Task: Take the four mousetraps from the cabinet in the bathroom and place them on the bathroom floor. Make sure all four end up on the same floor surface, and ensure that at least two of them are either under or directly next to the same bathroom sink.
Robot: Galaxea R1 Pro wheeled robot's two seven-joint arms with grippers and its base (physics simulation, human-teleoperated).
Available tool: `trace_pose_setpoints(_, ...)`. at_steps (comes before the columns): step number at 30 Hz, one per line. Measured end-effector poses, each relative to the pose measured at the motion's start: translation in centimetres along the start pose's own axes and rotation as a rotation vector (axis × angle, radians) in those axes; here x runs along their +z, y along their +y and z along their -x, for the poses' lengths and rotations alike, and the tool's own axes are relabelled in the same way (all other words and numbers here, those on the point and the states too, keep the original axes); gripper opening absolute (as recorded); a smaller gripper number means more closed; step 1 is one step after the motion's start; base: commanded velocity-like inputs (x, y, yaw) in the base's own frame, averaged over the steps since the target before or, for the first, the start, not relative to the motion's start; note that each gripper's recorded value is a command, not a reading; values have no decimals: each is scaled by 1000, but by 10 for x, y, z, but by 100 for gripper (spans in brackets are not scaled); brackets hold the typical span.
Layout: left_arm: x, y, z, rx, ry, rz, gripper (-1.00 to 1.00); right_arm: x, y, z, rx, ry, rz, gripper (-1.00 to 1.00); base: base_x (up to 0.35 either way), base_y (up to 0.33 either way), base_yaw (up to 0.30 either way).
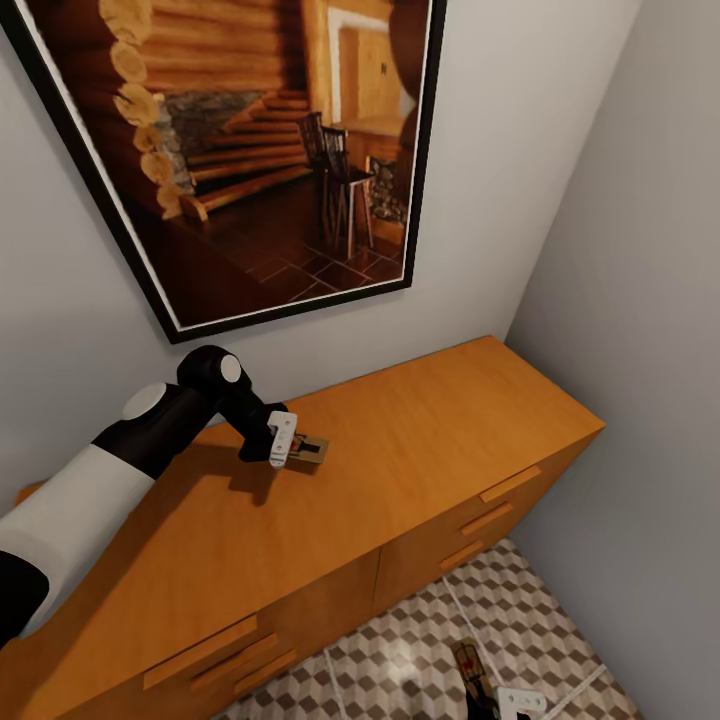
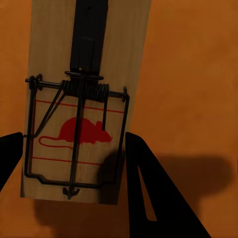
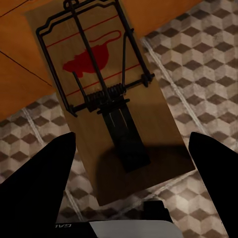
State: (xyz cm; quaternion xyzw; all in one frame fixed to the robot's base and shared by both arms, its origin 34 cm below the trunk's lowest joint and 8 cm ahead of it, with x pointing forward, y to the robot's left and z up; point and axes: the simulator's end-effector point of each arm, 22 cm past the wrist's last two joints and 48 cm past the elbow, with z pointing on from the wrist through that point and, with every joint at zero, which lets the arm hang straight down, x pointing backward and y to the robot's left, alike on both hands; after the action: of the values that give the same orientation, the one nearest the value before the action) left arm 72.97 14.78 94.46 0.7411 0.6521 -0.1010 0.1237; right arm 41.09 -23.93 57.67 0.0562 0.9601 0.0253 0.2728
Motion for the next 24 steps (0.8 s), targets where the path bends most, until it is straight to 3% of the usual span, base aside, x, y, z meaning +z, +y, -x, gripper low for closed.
trace_pose_setpoints(10, 1, 0, 0, 1, 1, -1, -100, 0, 0, 0, 1, 2, -1, -100, -110, -269, 0)
trace_pose_setpoints(24, 1, 0, -2, -5, 3, -4, -100, 0, 0, -1, 1, 3, -2, -100, -220, -231, 0)
